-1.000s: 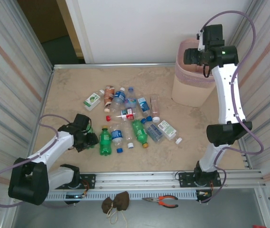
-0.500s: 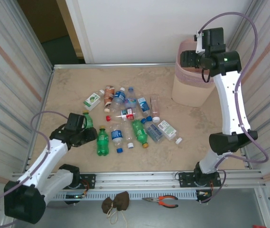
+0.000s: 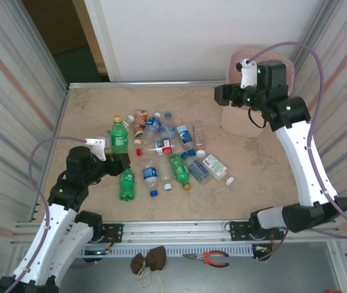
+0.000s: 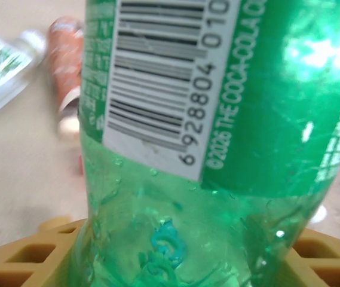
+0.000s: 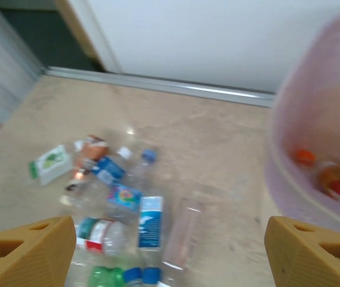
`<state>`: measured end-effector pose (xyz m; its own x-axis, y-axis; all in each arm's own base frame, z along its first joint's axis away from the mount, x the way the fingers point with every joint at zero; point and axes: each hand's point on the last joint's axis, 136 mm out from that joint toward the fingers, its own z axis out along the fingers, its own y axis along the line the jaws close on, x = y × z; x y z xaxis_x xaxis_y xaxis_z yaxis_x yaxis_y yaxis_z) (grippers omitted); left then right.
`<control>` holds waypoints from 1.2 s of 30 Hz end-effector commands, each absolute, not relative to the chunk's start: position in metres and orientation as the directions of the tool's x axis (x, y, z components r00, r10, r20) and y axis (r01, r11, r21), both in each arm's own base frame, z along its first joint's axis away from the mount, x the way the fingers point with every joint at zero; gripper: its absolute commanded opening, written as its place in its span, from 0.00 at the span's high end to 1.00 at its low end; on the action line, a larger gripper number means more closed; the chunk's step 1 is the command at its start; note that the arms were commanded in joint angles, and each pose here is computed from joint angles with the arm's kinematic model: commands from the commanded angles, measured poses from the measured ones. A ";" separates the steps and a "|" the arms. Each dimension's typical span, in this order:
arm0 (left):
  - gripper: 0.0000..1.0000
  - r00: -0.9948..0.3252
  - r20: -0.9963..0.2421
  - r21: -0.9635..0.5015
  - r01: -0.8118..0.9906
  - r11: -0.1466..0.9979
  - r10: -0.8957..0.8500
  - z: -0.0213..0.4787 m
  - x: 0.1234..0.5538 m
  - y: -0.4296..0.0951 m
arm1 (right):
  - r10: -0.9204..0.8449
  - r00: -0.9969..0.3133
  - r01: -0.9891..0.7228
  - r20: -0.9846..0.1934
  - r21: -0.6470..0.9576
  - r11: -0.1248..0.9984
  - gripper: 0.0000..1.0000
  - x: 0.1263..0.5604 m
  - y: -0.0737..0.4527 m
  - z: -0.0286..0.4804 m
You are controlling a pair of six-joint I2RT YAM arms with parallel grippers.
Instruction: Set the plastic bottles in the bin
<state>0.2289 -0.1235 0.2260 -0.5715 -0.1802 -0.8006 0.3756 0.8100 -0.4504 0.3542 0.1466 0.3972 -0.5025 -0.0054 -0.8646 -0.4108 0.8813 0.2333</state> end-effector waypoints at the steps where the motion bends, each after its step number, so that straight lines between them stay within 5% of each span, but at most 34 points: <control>1: 0.53 -0.405 -0.903 -0.382 0.599 0.704 -0.145 0.276 0.221 -0.146 | 0.071 -0.341 -0.597 -0.937 0.275 0.754 0.20 0.331 0.177 0.444; 20: 0.58 -0.067 -0.968 -0.152 0.922 0.357 -0.241 0.422 0.166 -0.196 | 0.182 -0.138 -0.963 -0.973 0.175 0.206 0.17 0.210 0.286 0.510; 36: 0.60 -0.035 -0.978 -0.086 0.966 0.244 -0.204 0.438 0.154 -0.234 | 0.173 -0.074 -0.997 -0.982 0.078 0.018 0.13 0.158 0.348 0.523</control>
<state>0.1593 -0.2364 0.4170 -0.1203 -0.1757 -0.9771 0.9574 0.2398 -0.1610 0.1628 0.3471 0.5042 -0.1456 0.1297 -0.9808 -0.9886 0.0199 0.1494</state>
